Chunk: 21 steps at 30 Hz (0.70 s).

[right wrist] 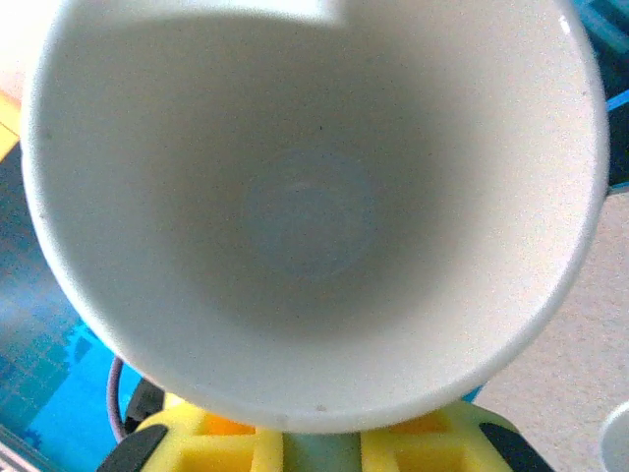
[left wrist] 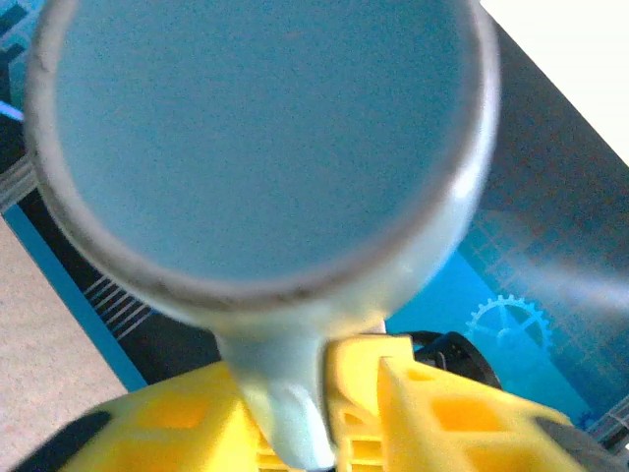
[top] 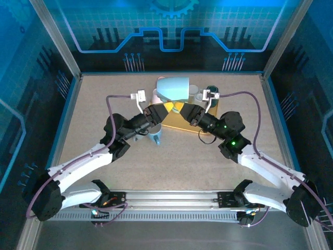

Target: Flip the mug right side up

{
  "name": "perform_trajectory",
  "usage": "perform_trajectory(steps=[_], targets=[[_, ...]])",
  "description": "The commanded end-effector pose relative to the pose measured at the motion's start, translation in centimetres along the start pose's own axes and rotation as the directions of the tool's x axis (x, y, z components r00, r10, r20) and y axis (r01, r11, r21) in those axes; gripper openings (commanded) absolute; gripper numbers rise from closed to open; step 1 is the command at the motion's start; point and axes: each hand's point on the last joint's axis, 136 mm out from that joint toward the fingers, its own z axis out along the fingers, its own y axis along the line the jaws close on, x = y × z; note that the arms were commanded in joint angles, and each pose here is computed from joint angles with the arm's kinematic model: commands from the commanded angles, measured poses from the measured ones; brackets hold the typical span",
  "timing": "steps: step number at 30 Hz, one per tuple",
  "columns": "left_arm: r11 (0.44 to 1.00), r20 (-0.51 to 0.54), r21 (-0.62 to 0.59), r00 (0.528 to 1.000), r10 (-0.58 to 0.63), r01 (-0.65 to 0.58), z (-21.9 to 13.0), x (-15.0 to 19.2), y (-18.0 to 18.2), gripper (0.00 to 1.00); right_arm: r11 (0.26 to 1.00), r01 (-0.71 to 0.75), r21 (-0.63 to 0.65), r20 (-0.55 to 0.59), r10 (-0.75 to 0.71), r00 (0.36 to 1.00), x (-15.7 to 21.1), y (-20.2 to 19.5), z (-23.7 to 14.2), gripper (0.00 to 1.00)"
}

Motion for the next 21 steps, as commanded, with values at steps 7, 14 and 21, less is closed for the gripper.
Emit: perform_trajectory(steps=[7, 14, 21], targets=[[0.956, -0.177, -0.207, 0.969, 0.173, -0.208, -6.0, 2.1, -0.7, 0.68, 0.905, 0.263, 0.336, -0.117, -0.237, 0.964, 0.1, -2.6, -5.2, 0.00], [0.720, -0.395, -0.472, 0.852, 0.344, -0.510, -12.1, 0.7, 0.9, 0.69, 0.513, 0.599, 0.615, -0.545, -0.273, 0.793, 3.5, -10.5, -9.3, 0.00], [0.596, -0.442, -0.533, 0.798, 0.408, -0.600, -15.1, 0.5, 3.0, 0.69, 0.319, 0.700, 0.639, -0.688, -0.169, 0.705, 6.5, -15.3, -8.6, 0.00]])
